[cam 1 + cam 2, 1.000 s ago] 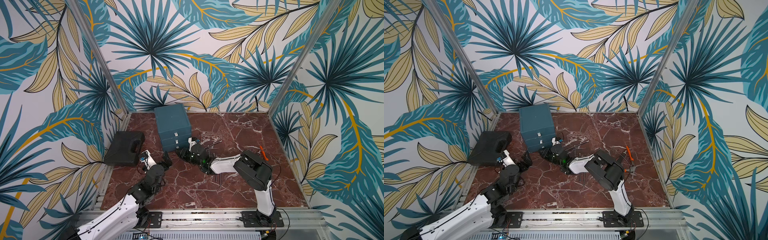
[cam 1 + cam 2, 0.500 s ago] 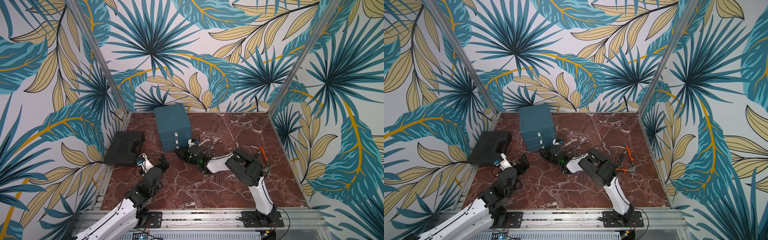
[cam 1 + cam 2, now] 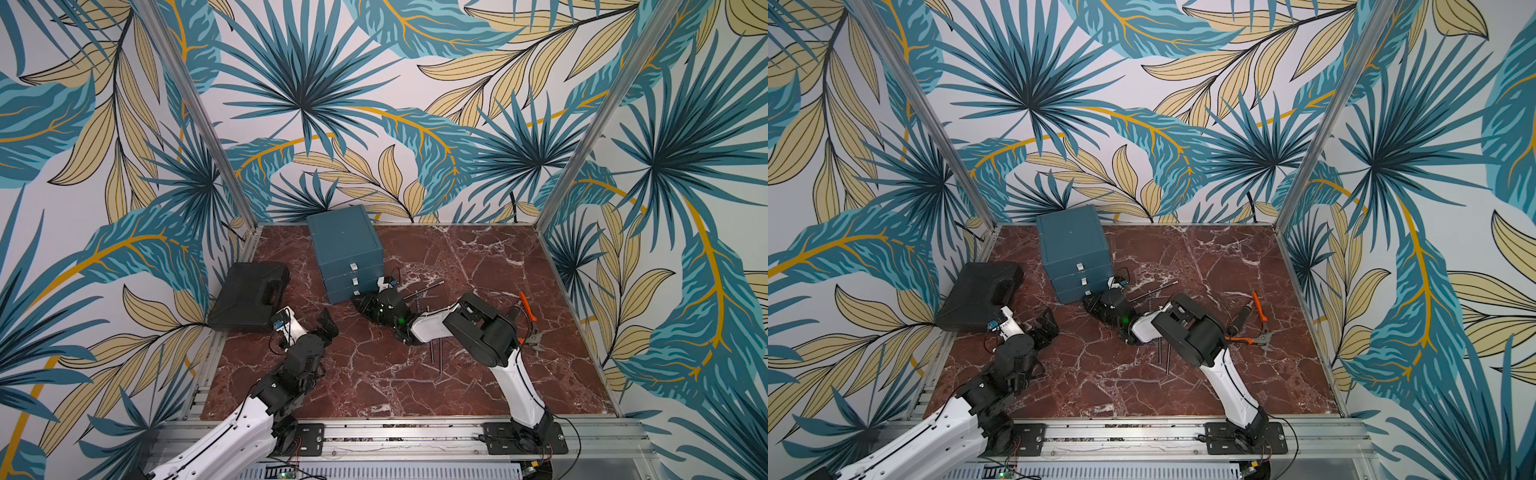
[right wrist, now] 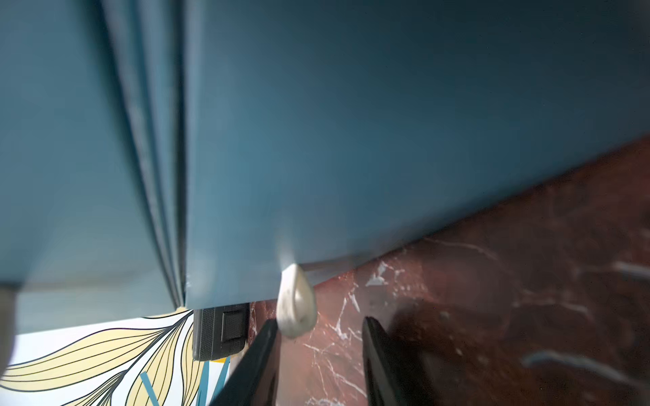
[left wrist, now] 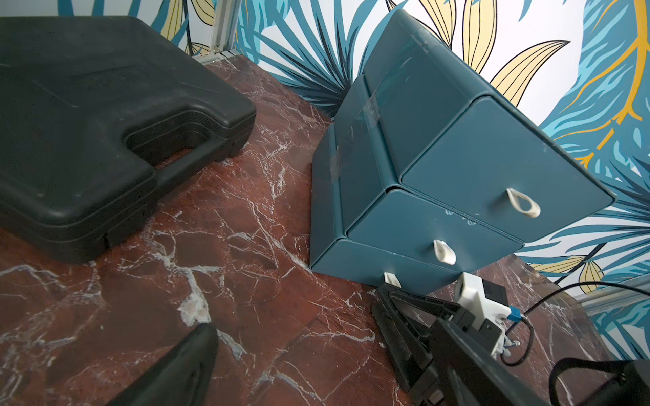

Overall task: Please place the pencils in the drawer according to their color
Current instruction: Open the drawer in the storage box.

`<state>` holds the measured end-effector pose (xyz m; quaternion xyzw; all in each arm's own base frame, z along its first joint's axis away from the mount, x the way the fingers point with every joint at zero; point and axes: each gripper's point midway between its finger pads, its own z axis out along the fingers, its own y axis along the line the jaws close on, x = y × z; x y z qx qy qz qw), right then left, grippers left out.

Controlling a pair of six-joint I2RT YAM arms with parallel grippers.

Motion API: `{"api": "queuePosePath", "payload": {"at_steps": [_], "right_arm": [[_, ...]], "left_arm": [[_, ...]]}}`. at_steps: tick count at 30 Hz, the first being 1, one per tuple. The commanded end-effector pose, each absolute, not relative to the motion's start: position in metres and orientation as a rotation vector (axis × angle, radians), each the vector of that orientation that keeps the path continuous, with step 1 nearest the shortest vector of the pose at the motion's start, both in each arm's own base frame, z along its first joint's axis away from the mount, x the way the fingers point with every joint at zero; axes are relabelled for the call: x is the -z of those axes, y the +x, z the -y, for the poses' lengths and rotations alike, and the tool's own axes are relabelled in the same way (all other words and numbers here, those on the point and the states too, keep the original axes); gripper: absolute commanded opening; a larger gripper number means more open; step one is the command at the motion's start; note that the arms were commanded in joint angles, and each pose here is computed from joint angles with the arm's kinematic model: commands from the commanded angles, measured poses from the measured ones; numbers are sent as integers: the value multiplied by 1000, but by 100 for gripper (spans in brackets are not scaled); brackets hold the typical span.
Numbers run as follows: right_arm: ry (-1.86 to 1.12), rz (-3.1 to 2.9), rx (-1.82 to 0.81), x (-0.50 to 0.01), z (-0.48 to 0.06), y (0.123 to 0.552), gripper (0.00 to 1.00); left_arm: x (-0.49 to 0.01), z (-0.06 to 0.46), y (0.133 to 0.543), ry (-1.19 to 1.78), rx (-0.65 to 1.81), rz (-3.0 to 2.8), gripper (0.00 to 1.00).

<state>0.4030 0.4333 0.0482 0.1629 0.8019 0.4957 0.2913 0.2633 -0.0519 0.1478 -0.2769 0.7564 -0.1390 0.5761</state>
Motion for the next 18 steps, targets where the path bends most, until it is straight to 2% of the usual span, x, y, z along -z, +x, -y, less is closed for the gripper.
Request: {"api": "queuePosePath", "payload": {"at_steps": [1, 15, 18], "right_arm": [[453, -2091, -1345, -47, -430, 407, 42], [494, -2043, -1362, -47, -422, 406, 42], [536, -2005, -1368, -48, -409, 421, 42]], "left_arm": [[-139, 50, 261, -654, 324, -1787, 100], [-139, 51, 261, -649, 327, -1791, 100], [-138, 51, 261, -649, 322, -1793, 100]]}}
